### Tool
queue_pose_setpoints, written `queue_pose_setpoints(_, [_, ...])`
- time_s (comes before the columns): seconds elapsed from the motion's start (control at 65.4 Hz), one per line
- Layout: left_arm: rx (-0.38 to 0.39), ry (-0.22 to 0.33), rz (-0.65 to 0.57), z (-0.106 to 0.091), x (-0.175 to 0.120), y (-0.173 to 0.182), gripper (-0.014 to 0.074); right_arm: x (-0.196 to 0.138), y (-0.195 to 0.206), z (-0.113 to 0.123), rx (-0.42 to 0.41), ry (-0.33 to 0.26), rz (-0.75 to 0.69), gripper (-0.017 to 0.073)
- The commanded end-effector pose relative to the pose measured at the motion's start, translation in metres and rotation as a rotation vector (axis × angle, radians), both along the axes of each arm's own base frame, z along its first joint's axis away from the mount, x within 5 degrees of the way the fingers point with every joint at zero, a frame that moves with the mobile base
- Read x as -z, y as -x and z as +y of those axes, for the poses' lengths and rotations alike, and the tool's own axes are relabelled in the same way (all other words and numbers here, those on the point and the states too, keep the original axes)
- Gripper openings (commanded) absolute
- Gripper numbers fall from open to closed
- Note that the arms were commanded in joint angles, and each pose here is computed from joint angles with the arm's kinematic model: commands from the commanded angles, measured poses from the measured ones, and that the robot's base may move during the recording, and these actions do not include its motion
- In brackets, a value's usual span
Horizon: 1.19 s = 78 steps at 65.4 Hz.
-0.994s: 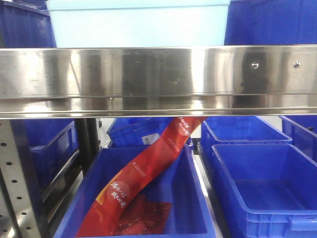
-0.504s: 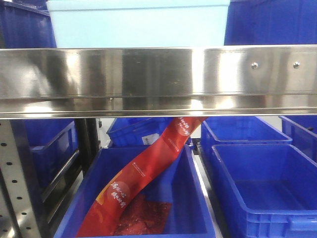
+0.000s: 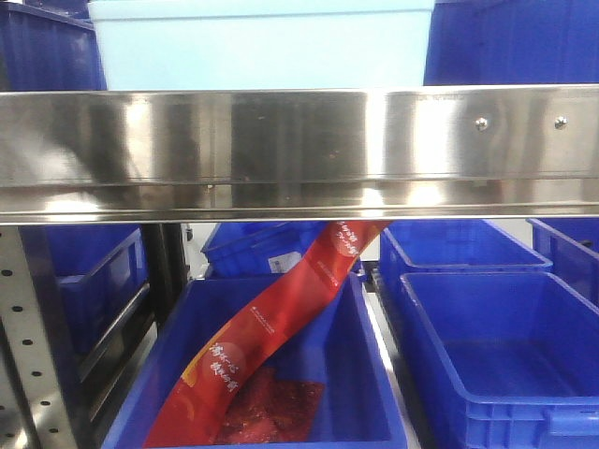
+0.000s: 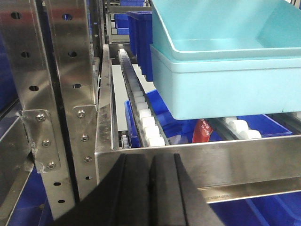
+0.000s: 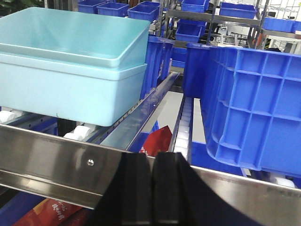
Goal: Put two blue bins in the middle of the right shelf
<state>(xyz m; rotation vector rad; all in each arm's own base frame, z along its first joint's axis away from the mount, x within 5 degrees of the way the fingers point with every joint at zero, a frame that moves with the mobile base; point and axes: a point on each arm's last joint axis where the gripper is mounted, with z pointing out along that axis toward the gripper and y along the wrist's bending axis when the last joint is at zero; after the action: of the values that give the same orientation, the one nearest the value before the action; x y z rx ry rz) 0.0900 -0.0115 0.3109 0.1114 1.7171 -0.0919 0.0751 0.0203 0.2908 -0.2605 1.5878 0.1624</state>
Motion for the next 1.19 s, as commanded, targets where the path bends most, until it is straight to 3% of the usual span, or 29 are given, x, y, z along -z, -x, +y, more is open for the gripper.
queue_pose_setpoints(0.0, [0.001, 0.017, -0.031, 0.0, -0.003, 0.001, -0.0111, -0.002, 0.001, 0.0, 0.001, 0.003, -0.03, -0.0162])
queue_pose_setpoints(0.367, [0.001, 0.019, -0.031, 0.0, -0.003, 0.001, -0.0111, -0.002, 0.001, 0.0, 0.001, 0.003, -0.03, -0.0162])
queue_pose_setpoints(0.474, [0.015, 0.118, -0.024, -0.002, -0.003, 0.004, -0.0111, -0.002, 0.001, 0.0, 0.001, 0.003, -0.03, -0.0162])
queue_pose_setpoints(0.566, [-0.007, 0.14, -0.052, 0.001, 0.007, 0.008, -0.0111, -0.002, 0.001, 0.0, 0.001, 0.003, -0.03, -0.0162])
queue_pose_setpoints(0.718, [-0.079, 0.072, -0.197, 0.008, 0.039, 0.018, -0.0111, -0.002, 0.001, 0.0, 0.001, 0.003, -0.03, -0.0162])
queue_pose_setpoints(0.871, [-0.13, 0.068, -0.269, 0.011, 0.092, 0.027, -0.0111, -0.002, 0.001, 0.0, 0.001, 0.003, -0.03, -0.0162])
queue_pose_setpoints(0.902, [-0.127, 0.07, -0.309, 0.011, 0.089, 0.03, -0.0111, -0.002, 0.001, 0.0, 0.001, 0.003, -0.03, -0.0162])
queue_pose_setpoints(0.994, [-0.147, 0.06, -0.165, 0.013, 0.104, 0.034, -0.0111, -0.002, 0.001, 0.0, 0.0, 0.002, -0.032, -0.0162])
queue_pose_setpoints(1.177, [-0.149, 0.059, -0.154, 0.013, 0.105, 0.034, -0.0111, -0.003, 0.001, 0.0, 0.0, 0.0, -0.039, -0.0162])
